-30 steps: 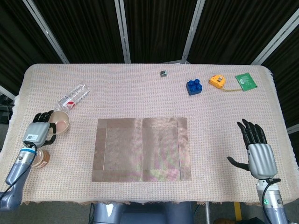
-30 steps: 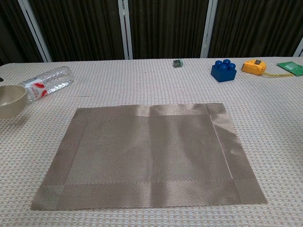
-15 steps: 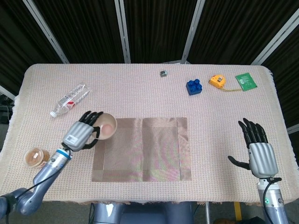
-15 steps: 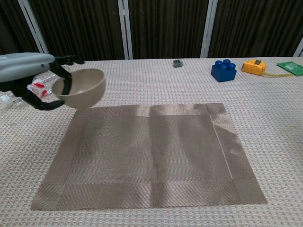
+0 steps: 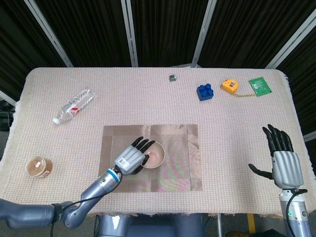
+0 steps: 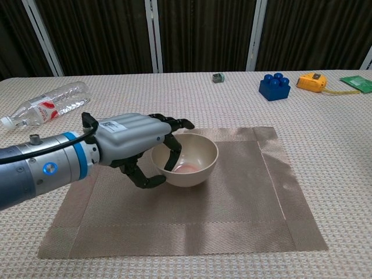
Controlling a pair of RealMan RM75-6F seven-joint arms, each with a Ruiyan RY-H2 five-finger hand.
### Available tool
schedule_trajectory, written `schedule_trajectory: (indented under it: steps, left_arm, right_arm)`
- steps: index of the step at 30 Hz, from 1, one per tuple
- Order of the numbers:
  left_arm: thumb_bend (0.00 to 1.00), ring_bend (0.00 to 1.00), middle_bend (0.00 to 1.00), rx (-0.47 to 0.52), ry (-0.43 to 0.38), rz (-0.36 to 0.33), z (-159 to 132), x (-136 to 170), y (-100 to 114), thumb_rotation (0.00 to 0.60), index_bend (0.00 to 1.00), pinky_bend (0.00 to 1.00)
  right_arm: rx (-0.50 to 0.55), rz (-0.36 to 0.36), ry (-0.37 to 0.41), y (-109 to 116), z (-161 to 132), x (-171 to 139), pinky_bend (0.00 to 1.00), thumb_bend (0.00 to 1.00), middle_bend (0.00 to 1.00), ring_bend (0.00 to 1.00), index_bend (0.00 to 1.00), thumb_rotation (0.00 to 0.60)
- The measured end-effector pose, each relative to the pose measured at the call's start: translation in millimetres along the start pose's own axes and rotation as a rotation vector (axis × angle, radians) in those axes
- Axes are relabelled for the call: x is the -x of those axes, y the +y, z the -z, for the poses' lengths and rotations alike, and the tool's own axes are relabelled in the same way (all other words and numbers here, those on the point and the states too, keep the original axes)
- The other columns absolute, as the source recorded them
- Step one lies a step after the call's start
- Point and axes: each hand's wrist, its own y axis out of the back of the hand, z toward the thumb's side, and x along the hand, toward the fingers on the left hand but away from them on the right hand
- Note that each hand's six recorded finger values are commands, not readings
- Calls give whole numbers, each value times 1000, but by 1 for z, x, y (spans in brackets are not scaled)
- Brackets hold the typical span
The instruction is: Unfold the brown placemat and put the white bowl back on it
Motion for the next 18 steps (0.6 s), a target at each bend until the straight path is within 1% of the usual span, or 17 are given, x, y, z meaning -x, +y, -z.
schedule_trajectory:
  steps: [2, 3, 4, 6, 8, 9, 14, 18]
  left_arm:
    - [442, 0, 0, -15, 11, 0, -2, -4, -3, 600, 649, 0]
    - [389, 0, 0, -14, 15, 1, -3, -5, -4, 600, 580, 0]
    - [332, 0, 0, -14, 19, 3, -3, -7, -5, 600, 496, 0]
    - [122, 0, 0, -18, 25, 6, -4, -9, -6, 600, 159, 0]
    - [44, 0, 0, -15, 32, 7, -4, -10, -6, 600, 12, 0]
    - [34, 0, 0, -10, 36, 6, -4, -9, -6, 600, 0, 0]
    - [30, 0, 0, 17, 62, -25, 2, -3, 5, 600, 0, 0]
    - [30, 0, 0, 18, 118, -79, 22, 8, 23, 600, 0, 0]
  right_arm:
    - [3, 3, -3, 1, 1, 0, 0, 0, 0, 0, 4, 600]
    - [4, 6, -3, 2, 1, 1, 0, 0, 0, 0, 4, 600]
    - [6, 7, -3, 3, 1, 1, 0, 0, 0, 0, 4, 600]
    - [9, 9, -3, 4, 1, 1, 0, 0, 0, 0, 4, 600]
    - [11, 9, -2, 4, 1, 2, 0, 0, 0, 0, 4, 600]
    - [13, 8, -2, 4, 1, 2, 0, 0, 0, 0, 4, 600]
    - [16, 8, -1, 4, 1, 2, 0, 0, 0, 0, 4, 600]
    - [18, 10, 3, 6, 0, 0, 0, 0, 0, 0, 4, 600]
